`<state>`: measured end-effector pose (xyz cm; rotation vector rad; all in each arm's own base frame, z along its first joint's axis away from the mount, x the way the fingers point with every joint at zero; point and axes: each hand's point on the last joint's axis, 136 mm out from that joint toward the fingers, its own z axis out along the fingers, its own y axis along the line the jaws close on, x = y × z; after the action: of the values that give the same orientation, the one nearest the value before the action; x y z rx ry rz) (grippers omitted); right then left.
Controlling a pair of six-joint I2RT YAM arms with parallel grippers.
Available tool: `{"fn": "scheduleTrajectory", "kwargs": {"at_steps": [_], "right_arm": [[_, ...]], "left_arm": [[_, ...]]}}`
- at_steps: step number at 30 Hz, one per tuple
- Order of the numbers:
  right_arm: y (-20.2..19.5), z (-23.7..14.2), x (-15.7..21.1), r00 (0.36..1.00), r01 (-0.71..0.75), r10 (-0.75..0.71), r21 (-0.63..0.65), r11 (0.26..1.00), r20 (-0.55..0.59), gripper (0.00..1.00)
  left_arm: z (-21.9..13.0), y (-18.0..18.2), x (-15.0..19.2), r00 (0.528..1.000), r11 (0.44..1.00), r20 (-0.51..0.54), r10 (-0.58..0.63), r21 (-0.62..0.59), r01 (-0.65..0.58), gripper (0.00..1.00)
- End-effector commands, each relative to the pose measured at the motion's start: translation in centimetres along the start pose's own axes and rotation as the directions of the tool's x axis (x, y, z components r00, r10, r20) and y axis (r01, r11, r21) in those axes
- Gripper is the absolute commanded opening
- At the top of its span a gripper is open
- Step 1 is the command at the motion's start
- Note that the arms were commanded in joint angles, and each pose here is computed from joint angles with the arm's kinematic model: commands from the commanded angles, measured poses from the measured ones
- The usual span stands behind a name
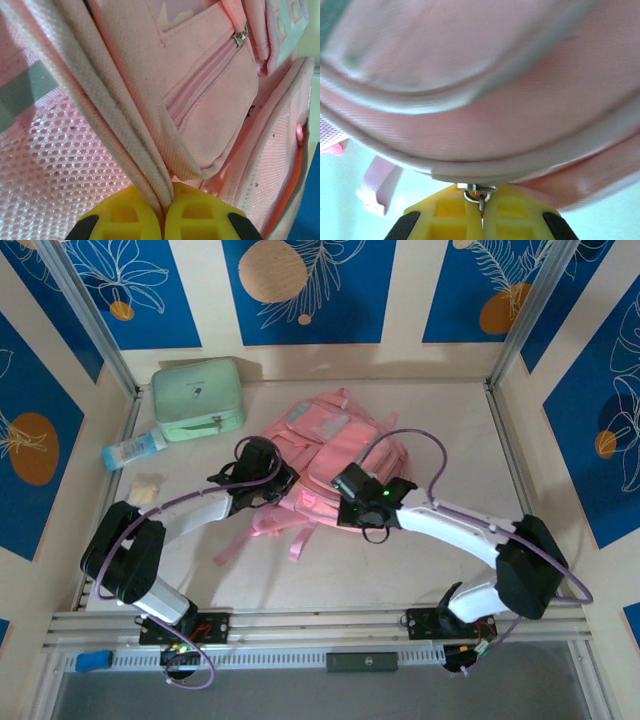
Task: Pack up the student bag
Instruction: Zip the student bag at the center of the table.
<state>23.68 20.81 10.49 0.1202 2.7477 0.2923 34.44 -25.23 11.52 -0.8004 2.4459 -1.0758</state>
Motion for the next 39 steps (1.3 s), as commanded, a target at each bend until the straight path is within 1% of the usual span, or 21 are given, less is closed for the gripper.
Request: {"fn": "scheduleTrajectory", "kwargs": {"at_steps": [1,3,4,6,8,10,12,13,14,15,17,19,21,25,28,29,31,34,37,39], "right_arm": [[-4.5,-1.6,1.7,0.996,0.057,-0.052,0.088,0.994,-0.068,0.0],[-3.5,-2.6,1.2,0.995,0.102,-0.101,0.062,0.993,-0.024,0.0],[-2.5,-2.9,1.3,0.992,0.124,-0.124,0.039,0.991,-0.012,0.0],[0.4,-3.1,1.9,0.986,0.163,-0.165,-0.059,0.985,-0.023,0.0],[3.1,-3.1,2.5,0.981,0.178,-0.187,-0.145,0.973,-0.049,0.0],[4.9,-2.9,2.6,0.982,0.161,-0.177,-0.2,0.966,-0.064,0.0],[5.6,-2.4,2.3,0.985,0.141,-0.16,-0.226,0.964,-0.067,0.0],[5.6,-2.3,2.1,0.986,0.136,-0.152,-0.217,0.967,-0.063,0.0],[5.6,-2.2,2.0,0.987,0.138,-0.153,-0.21,0.968,-0.058,0.0],[5.6,-2.1,2.0,0.986,0.144,-0.159,-0.211,0.967,-0.056,0.0],[5.7,-1.7,2.1,0.985,0.143,-0.16,-0.215,0.966,-0.064,0.0],[5.6,-1.3,2.3,0.984,0.142,-0.161,-0.211,0.967,-0.076,0.0],[5.8,-1.3,2.3,0.984,0.139,-0.159,-0.215,0.967,-0.079,0.0],[5.9,-1.2,2.3,0.984,0.141,-0.16,-0.209,0.968,-0.075,0.0],[5.7,-1.0,2.6,0.983,0.149,-0.167,-0.201,0.968,-0.075,0.0],[5.8,-1.0,2.6,0.983,0.151,-0.169,-0.2,0.968,-0.074,0.0],[5.7,-1.0,2.5,0.982,0.157,-0.174,-0.198,0.968,-0.069,0.0],[5.6,-0.9,2.7,0.98,0.168,-0.186,-0.199,0.965,-0.075,0.0],[5.6,-0.7,2.9,0.979,0.172,-0.19,-0.198,0.965,-0.076,0.0],[5.5,-0.6,2.8,0.979,0.171,-0.188,-0.194,0.966,-0.073,0.0]], "left_arm": [[-1.2,-1.5,-3.3,0.991,0.992,0.057,0.125,-0.003,-0.125,0.0],[-1.0,-2.2,-3.7,0.988,0.989,0.04,0.148,-0.011,-0.148,0.0],[-0.9,-3.0,-3.8,0.985,0.986,0.037,0.168,0.009,-0.169,0.0],[-0.5,-4.2,-3.8,0.982,0.981,0.024,0.189,0.044,-0.19,0.0],[0.0,-5.5,-3.7,0.975,0.971,0.0,0.223,0.093,-0.222,0.07],[0.0,-6.3,-3.5,0.967,0.961,-0.029,0.255,0.116,-0.25,0.18],[-0.8,-5.9,-3.5,0.964,0.96,-0.026,0.264,0.102,-0.26,0.3],[-1.4,-5.5,-3.5,0.964,0.96,-0.004,0.264,0.094,-0.263,0.33],[-2.0,-4.8,-3.3,0.969,0.966,0.015,0.245,0.081,-0.246,0.35],[-2.5,-4.1,-2.9,0.976,0.974,0.035,0.213,0.076,-0.215,0.4],[-3.3,-3.4,-1.4,0.989,0.983,0.032,0.144,0.113,-0.146,0.47],[-4.1,-2.7,0.6,0.995,0.987,0.057,0.087,0.133,-0.093,0.5],[-4.5,-2.1,3.0,0.996,0.991,0.066,0.057,0.121,-0.065,0.52],[-4.1,-0.8,6.5,0.997,0.991,0.055,-0.063,0.123,0.056,0.52],[-3.2,-0.3,7.7,0.995,0.993,0.065,-0.078,0.097,0.072,0.52],[-2.8,-0.2,8.0,0.994,0.994,0.065,-0.084,0.082,0.078,0.5],[-2.2,-0.4,8.6,0.993,0.992,0.068,-0.1,0.08,0.095,0.42],[-2.0,-0.7,8.4,0.987,0.994,0.12,-0.105,0.053,0.099,0.38],[-1.4,-1.5,8.9,0.989,0.995,0.114,-0.094,0.041,0.089,0.28],[-1.0,-1.3,9.0,0.987,0.994,0.124,-0.104,0.029,0.101,0.25]]}}
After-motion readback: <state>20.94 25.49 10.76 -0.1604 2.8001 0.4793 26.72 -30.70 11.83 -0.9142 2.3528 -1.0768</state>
